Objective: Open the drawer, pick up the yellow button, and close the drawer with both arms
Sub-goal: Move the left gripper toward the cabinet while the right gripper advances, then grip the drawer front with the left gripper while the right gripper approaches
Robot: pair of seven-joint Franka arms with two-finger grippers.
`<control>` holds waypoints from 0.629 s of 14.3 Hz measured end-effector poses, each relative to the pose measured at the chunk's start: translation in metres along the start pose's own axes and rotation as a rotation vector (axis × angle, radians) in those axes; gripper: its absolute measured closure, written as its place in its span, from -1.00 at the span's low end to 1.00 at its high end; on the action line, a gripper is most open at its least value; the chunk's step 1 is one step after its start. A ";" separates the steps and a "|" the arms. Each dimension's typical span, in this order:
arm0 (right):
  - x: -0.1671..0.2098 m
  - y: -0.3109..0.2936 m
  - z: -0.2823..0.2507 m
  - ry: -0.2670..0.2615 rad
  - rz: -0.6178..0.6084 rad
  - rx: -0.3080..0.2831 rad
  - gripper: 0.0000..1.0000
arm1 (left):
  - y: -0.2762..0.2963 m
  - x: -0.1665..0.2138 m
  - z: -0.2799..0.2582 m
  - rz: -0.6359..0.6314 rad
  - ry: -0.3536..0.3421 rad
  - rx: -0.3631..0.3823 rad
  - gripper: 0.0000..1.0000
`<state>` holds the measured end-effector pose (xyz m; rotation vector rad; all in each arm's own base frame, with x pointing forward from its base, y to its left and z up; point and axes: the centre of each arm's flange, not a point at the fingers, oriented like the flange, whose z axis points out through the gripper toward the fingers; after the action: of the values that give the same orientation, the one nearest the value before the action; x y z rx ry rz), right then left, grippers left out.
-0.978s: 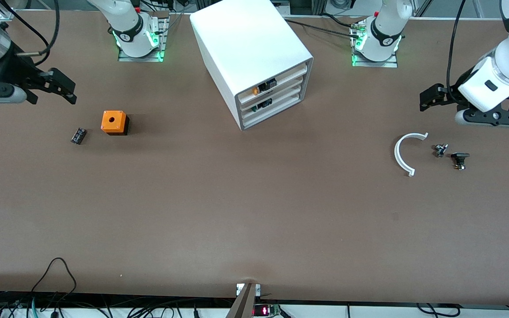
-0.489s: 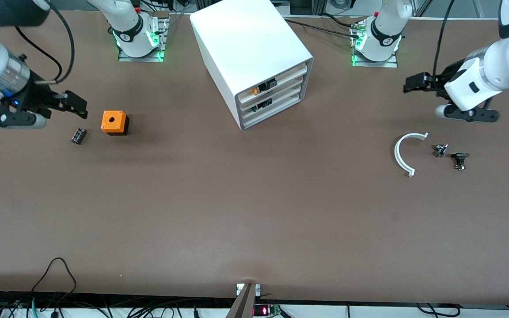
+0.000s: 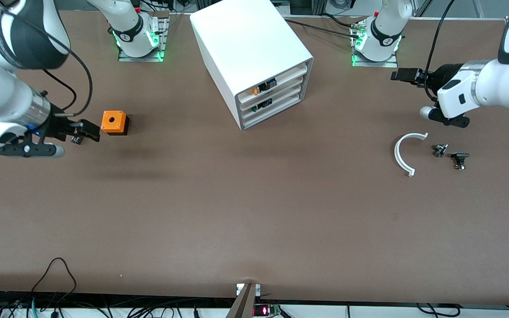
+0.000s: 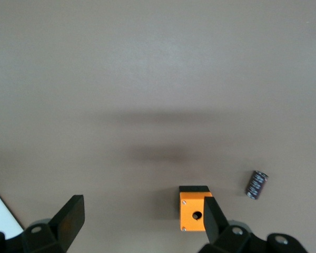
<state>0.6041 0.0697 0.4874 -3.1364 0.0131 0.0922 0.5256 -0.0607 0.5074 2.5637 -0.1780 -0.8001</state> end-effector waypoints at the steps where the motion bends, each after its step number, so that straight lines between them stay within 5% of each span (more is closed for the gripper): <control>1: 0.005 -0.002 0.009 0.002 -0.001 0.002 -1.00 | -0.011 0.008 0.006 0.055 -0.023 -0.059 -1.00; 5: 0.021 -0.008 0.042 -0.012 0.058 0.013 -1.00 | -0.057 0.050 0.047 0.231 -0.052 -0.309 -1.00; 9: 0.035 -0.033 0.066 -0.039 0.125 0.035 -1.00 | -0.046 0.105 0.098 0.369 0.042 -0.493 -1.00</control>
<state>0.6350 0.1030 0.4198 -3.0959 0.2082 0.1520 0.5560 -0.0833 0.3611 2.0015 -0.3765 -0.5632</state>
